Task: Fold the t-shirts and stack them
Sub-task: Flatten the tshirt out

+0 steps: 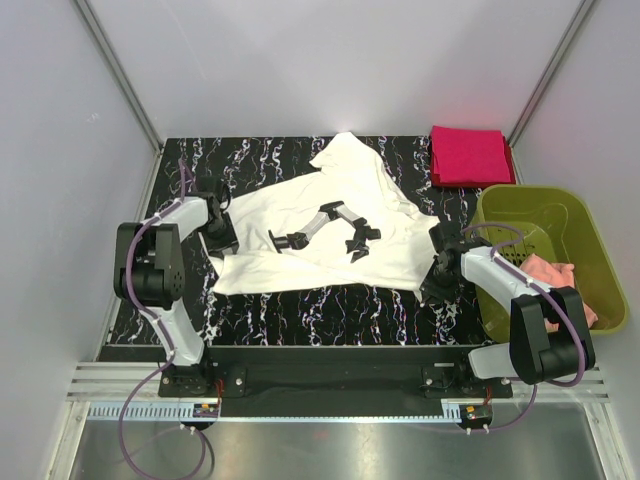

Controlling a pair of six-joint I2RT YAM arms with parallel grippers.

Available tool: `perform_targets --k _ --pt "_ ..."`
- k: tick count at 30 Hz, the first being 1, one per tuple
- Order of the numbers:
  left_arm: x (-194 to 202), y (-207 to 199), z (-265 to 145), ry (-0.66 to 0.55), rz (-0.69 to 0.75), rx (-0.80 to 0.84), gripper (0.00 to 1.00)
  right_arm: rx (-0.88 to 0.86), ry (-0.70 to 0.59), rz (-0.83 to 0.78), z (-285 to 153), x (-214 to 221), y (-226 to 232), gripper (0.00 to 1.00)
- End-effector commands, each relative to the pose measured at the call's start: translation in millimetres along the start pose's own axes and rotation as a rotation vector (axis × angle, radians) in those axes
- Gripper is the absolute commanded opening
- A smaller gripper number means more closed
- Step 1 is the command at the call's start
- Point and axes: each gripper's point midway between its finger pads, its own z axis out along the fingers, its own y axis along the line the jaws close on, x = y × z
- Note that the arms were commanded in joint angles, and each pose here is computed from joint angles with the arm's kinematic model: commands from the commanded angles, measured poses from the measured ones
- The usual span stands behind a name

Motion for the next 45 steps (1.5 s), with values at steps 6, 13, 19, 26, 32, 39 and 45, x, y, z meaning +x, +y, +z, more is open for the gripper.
perform_targets --k 6,13,19,26,32,39,45 --pt "-29 -6 -51 -0.162 -0.011 0.035 0.26 -0.048 -0.047 -0.037 -23 -11 10 0.00" --pt "-27 -6 -103 -0.259 -0.047 0.086 0.00 -0.048 -0.061 -0.089 -35 -14 16 0.00" --pt "0 -4 -85 -0.186 -0.035 0.107 0.29 -0.050 -0.043 -0.097 -33 -9 14 0.00" --pt "-14 -13 -43 -0.122 0.011 0.093 0.61 -0.073 -0.056 -0.099 -37 -11 18 0.00" --pt "-2 -20 -19 -0.034 0.023 0.118 0.45 -0.081 -0.063 -0.087 -37 -9 17 0.00" --pt "7 -15 -58 -0.122 -0.004 0.124 0.00 -0.078 -0.061 -0.087 -34 -10 17 0.00" --pt "87 0 -89 -0.036 -0.173 0.146 0.00 -0.077 -0.022 -0.096 -27 -4 17 0.00"
